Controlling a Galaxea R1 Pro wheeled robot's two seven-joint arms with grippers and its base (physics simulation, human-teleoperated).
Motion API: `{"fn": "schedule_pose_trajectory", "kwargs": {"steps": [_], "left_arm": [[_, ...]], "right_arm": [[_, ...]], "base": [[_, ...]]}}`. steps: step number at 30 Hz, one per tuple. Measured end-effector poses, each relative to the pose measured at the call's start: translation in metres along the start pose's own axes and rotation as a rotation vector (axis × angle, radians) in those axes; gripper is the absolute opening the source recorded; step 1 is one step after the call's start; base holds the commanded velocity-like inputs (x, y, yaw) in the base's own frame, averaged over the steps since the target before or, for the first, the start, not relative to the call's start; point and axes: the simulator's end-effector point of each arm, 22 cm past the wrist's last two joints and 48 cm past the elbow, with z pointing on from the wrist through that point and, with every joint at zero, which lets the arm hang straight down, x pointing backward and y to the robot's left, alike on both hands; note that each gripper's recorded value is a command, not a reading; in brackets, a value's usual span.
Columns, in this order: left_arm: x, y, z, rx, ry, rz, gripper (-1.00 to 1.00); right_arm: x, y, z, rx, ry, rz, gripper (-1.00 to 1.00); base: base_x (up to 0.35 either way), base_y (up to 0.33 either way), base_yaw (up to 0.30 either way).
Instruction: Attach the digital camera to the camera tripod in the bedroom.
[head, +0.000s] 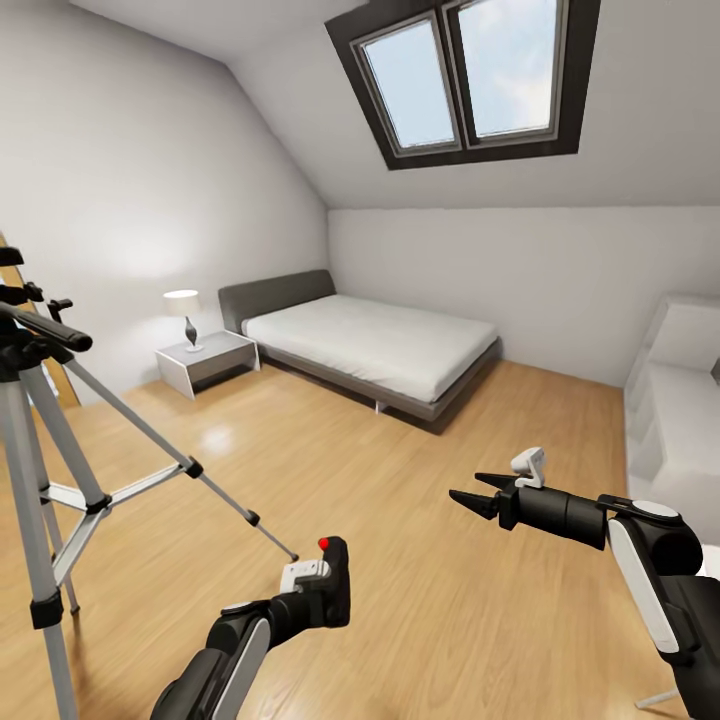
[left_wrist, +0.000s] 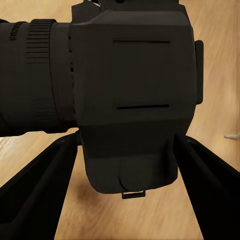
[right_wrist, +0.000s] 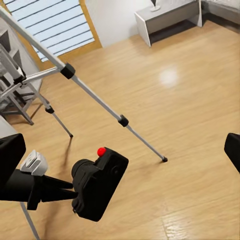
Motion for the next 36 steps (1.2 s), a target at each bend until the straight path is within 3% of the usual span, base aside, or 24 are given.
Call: {"fn": "schedule_pose_trajectory", "kwargs": {"steps": [36], "left_arm": [[-0.047, -0.02, -0.043, -0.017, -0.031, -0.008, -1.0]], "right_arm": [[-0.06, 0.018, -0.014, -0.001, -0.001, -0.002, 1.0]], "base": [[0.0, 0.0, 0.0]]}}
